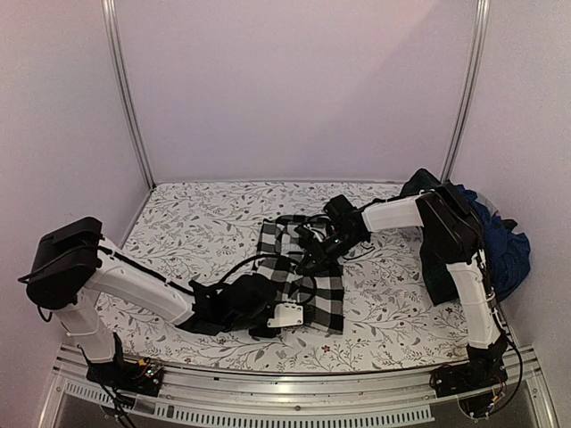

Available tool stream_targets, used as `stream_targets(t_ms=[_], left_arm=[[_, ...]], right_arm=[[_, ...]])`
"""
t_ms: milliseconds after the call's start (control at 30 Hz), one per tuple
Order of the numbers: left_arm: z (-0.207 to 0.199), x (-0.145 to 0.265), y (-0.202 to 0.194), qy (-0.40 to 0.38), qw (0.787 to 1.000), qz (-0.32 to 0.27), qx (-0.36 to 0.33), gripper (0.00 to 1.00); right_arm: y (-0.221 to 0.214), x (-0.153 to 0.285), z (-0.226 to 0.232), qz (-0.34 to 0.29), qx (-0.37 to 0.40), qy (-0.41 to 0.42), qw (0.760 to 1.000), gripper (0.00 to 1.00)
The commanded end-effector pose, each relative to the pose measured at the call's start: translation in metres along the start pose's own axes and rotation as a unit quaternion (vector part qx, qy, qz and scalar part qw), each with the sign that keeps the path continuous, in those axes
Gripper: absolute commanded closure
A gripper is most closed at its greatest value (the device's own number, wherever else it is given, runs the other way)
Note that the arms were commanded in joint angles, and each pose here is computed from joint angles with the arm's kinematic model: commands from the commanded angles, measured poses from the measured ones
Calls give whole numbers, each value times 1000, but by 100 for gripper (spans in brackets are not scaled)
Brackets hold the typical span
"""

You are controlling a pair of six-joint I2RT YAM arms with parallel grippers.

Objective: Fold and stack the mixed laundry pile
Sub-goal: Pick up the 2/3-rectangle-folded shirt from the center of the board, then fold the 2/3-rectangle-folded shirt at the center of the board.

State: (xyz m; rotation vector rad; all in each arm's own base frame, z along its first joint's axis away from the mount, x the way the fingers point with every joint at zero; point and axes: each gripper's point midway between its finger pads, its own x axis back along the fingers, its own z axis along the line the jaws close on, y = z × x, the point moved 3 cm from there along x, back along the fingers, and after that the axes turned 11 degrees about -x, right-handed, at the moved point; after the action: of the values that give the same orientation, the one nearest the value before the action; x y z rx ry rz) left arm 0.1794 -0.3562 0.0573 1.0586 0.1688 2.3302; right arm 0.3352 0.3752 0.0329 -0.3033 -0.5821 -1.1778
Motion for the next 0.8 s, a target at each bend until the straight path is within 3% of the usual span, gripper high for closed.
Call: stream_targets(t_ms=[0,167,333,467,633,767], left_arm=[[23,24,31,3,999,-39,11,100],[26,70,59,-113,987,-79,84,100],[58,95,68,-141,974,-97,148,100],[82,89,57,-140,969,-91,180,100],[80,75,41,-150,966,-85,192,100],[72,64,36,-164,966,-85,180,100]], right_arm=[[-27,-20,-31,42,-24,-54,997,97],[-56,-26,-7,80,1,-46,996,97],[-98,-27,25,129,11,4,992,96],[-122,-23,38,154,14,18,988,95],[-132,-14,51,166,21,44,985,89],[-118,-10,55,150,41,16,988,77]])
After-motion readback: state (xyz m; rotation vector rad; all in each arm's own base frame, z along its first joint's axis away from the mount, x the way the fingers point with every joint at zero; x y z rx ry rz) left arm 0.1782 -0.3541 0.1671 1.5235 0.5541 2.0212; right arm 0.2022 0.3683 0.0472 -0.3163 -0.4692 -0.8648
